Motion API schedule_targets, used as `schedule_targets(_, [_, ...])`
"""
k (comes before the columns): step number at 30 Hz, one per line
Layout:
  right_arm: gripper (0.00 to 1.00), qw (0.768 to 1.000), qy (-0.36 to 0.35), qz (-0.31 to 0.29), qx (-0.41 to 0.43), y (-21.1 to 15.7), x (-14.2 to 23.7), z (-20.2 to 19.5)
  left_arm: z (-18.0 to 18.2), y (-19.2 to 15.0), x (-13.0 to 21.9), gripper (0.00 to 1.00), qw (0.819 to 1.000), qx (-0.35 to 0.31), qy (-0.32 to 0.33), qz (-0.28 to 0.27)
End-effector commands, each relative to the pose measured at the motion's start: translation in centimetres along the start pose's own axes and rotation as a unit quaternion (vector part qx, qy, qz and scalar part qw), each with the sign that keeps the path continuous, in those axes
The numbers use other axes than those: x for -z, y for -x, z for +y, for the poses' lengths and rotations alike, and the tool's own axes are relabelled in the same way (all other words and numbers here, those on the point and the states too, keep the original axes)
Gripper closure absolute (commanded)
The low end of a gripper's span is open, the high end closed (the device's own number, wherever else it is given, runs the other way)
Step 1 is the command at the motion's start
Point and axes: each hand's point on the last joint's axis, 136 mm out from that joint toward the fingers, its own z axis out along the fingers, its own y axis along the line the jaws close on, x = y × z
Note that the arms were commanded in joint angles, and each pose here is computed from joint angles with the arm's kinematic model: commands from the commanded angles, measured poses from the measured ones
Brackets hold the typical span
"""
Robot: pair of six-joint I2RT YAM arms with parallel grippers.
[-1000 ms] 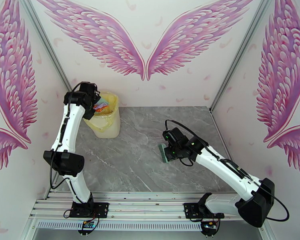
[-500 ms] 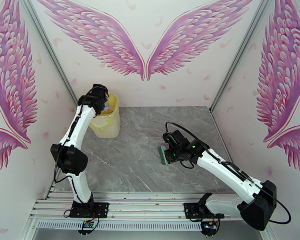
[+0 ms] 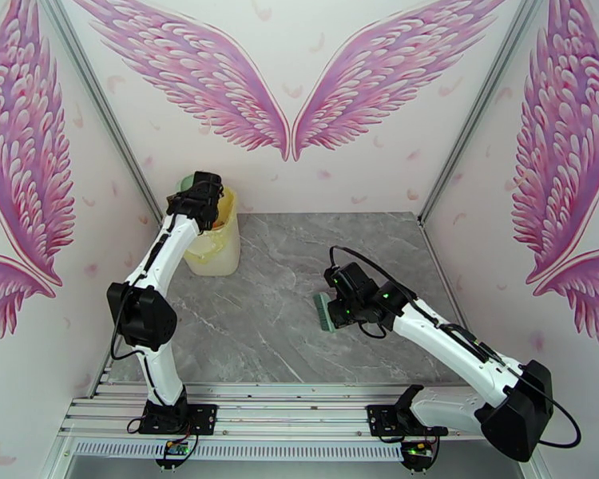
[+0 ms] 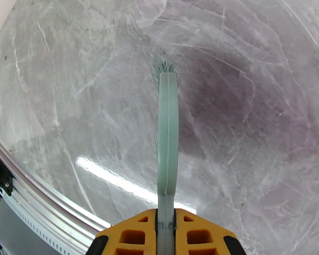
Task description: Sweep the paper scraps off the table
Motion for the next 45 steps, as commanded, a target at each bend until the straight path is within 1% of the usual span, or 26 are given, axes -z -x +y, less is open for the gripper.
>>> schedule_targets(1, [1.0,1.0,0.006,-0.021,-0.008,1.0,0.5,0.1,4.8,-1.4,3.3,1.0,0.995,0.085,0.035,-0.04])
schedule_targets(5, [1.0,1.0,0.006,-0.022,-0.012,1.1,0.6,0.2,5.0,-2.2,3.4,1.0,0.996,0.078,0.039,-0.03])
schedule_targets(9, [1.0,1.0,0.002,-0.02,-0.015,1.2,0.6,0.1,6.0,-3.3,4.3,1.0,0.992,0.109,0.046,-0.045])
schedule_targets(11, [1.0,1.0,0.0,-0.018,-0.017,1.1,0.6,0.0,6.2,-3.8,4.8,1.0,0.993,0.097,0.056,-0.041])
schedule_targets(14, [1.0,1.0,0.0,-0.018,-0.02,1.2,0.5,0.0,4.9,-3.8,4.5,1.0,0.997,0.041,0.066,-0.027])
schedule_targets(15, [1.0,1.0,0.0,-0.019,-0.021,1.3,0.5,0.0,4.5,-3.8,4.4,1.0,0.997,0.036,0.065,-0.027])
schedule_targets(19, [1.0,0.999,0.008,-0.017,-0.026,1.5,0.3,0.4,2.7,-4.3,3.3,1.0,0.998,0.035,0.043,-0.018])
schedule_targets(22, [1.0,0.999,0.009,-0.02,-0.028,1.6,0.7,0.4,1.6,-4.4,3.2,1.0,0.999,0.023,0.038,-0.018])
schedule_targets(28, [1.0,0.999,0.005,-0.022,-0.026,1.6,0.8,0.2,0.8,-4.7,3.2,1.0,0.999,0.004,0.035,-0.016])
schedule_targets(31, [1.0,0.999,0.012,-0.022,-0.029,1.5,0.6,0.5,0.8,-4.7,3.6,1.0,0.999,0.01,0.034,-0.021])
schedule_targets(34, [1.0,0.999,0.014,-0.021,-0.03,1.3,0.5,0.5,1.0,-4.8,3.6,1.0,0.999,0.006,0.039,-0.015])
schedule_targets(36, [1.0,0.999,0.012,-0.023,-0.029,1.1,0.7,0.3,1.6,-4.9,3.9,1.0,0.999,0.027,0.042,-0.018])
schedule_targets(37, [1.0,0.999,0.009,-0.025,-0.029,1.1,0.8,0.2,2.1,-5.1,4.2,1.0,0.997,0.055,0.041,-0.023])
schedule_targets(39, [1.0,0.999,0.003,-0.027,-0.029,1.0,0.9,-0.1,3.4,-5.4,5.1,1.0,0.991,0.123,0.028,-0.054])
schedule_targets(41, [1.0,0.999,0.001,-0.031,-0.032,1.0,1.0,-0.2,5.0,-5.5,6.8,1.0,0.975,0.195,0.014,-0.103])
schedule_targets(45, [1.0,0.999,0.002,-0.039,-0.038,1.1,1.2,-0.2,7.3,-5.5,10.8,1.0,0.945,0.273,-0.001,-0.179])
